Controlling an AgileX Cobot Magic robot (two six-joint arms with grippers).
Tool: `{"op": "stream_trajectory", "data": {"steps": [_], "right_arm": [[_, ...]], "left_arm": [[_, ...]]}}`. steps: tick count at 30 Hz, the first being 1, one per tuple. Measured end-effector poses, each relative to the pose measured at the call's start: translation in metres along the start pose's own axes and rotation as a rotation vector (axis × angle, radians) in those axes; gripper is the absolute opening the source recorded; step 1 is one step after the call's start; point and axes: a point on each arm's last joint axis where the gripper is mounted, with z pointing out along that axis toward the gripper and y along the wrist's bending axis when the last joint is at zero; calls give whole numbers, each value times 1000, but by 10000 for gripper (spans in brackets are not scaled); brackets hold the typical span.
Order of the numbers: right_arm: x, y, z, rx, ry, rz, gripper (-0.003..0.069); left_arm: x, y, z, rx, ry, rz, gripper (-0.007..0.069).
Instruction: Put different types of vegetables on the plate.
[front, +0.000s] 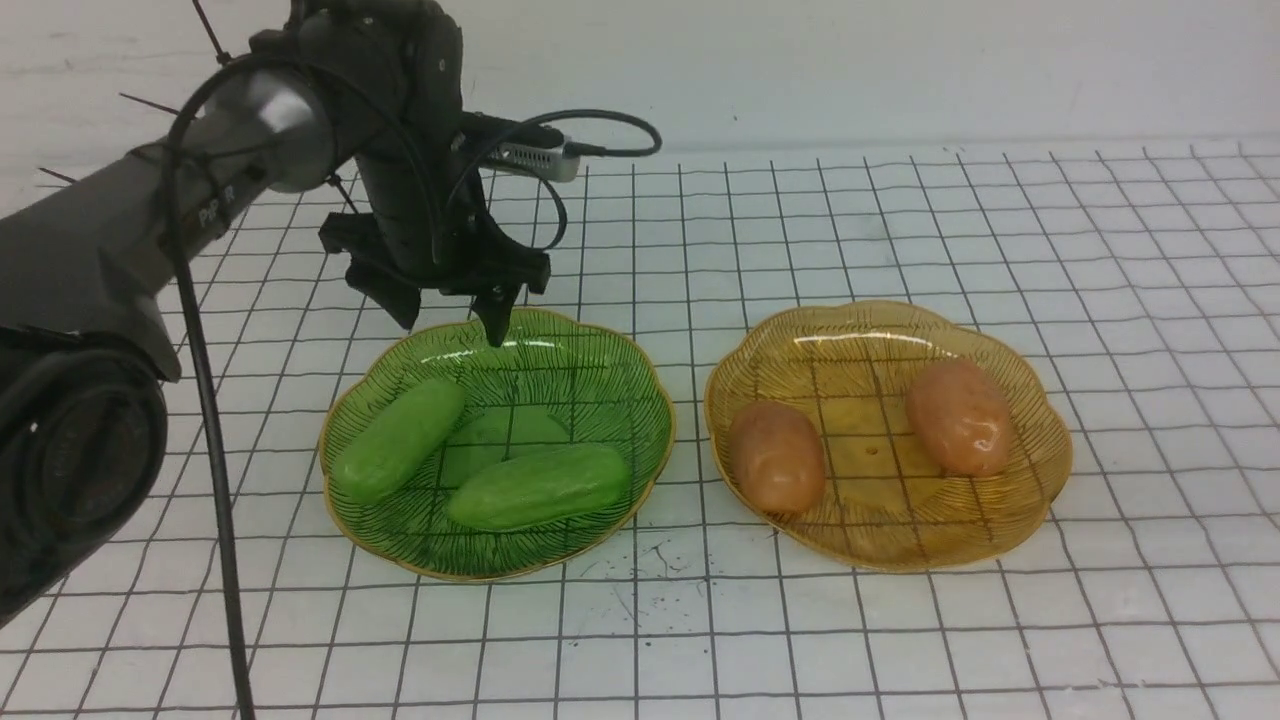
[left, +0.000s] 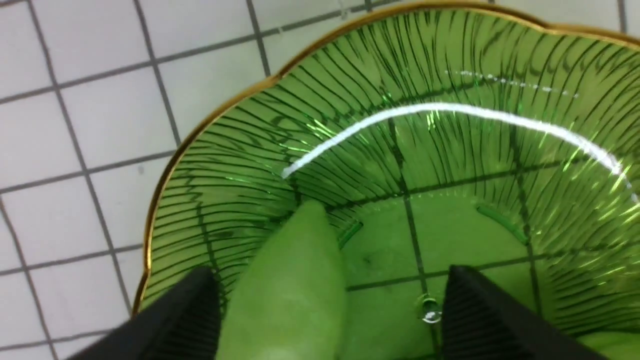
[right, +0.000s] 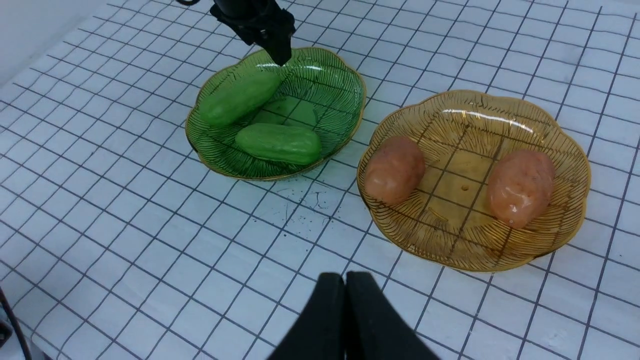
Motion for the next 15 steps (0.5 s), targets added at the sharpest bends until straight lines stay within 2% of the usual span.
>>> {"op": "stream_trajectory", "data": {"steps": [2,5,6,10,12,13,15], "right_arm": [[3,2,-8,1,-35,33,-14],[4,5,-20,10,-125,32,-14],[6,6,-35,40,-261,15,-14],[21,3,-58,137,-527,-8,-14],[27,1,-62,162,-596,-6,-14],[37,-2,-67,196,-707,-2,-14],[52,-7,-63,220,-806,4,-14]], "left_arm": [[2,0,-13,16,-20,-10,533],[8,1,-32,32,-43,-17,456],[18,3,-51,40,-61,-21,338],[46,10,-94,44,-97,-19,64],[55,11,-106,44,-107,-20,29],[70,14,-122,46,-123,-21,9],[88,17,-138,47,-139,-22,-2]]}}
